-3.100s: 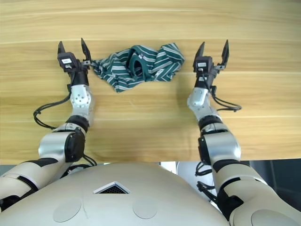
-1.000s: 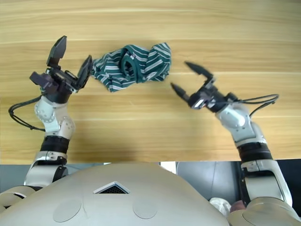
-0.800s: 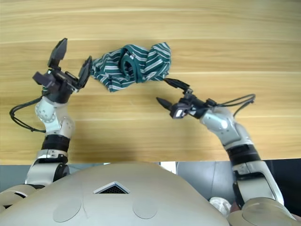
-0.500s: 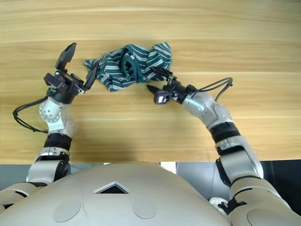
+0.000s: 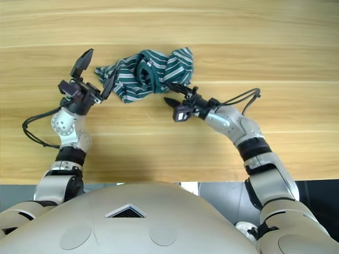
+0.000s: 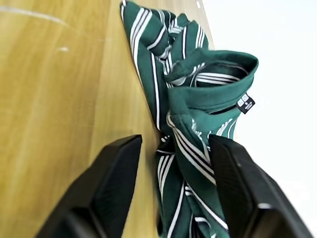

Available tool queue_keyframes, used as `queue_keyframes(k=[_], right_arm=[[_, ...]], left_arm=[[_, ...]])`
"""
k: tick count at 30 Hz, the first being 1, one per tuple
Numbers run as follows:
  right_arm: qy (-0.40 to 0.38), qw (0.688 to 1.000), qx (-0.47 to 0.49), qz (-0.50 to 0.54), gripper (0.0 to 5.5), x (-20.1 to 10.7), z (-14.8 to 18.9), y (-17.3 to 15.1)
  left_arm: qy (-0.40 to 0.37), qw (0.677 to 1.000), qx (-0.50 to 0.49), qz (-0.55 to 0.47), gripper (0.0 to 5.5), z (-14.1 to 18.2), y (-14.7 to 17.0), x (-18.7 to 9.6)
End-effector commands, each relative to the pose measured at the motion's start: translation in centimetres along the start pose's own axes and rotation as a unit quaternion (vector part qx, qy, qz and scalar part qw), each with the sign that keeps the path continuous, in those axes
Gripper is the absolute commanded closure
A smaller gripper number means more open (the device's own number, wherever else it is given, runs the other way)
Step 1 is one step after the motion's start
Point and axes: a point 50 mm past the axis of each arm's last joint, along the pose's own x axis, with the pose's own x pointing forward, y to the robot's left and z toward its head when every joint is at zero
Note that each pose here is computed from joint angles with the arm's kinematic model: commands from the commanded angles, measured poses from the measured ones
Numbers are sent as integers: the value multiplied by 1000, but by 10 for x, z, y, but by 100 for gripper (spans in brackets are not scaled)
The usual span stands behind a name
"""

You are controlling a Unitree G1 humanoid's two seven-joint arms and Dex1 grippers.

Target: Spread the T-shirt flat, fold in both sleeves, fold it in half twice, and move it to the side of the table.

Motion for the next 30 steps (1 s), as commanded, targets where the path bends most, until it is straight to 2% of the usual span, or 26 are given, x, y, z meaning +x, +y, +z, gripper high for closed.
queue_keyframes(k=[1, 10, 23, 27, 30], right_arm=[[11, 1000, -3, -8, 385, -6, -3, -8], [37, 998, -2, -51, 542, -5, -12, -20], [64, 995, 34, -72, 546, -15, -24, -14], [50, 985, 76, -149, 546, -38, -22, -33], [20, 978, 101, -180, 546, -41, -13, -38]], left_arm=[[4, 1000, 2, -5, 173, -2, 2, 1], [13, 1000, -6, -6, 173, -6, -2, -2], [11, 1000, -4, -12, 173, -6, -5, 1], [48, 996, 70, -25, 173, 2, 6, -10], [83, 988, 107, -78, 173, 6, -1, -22]])
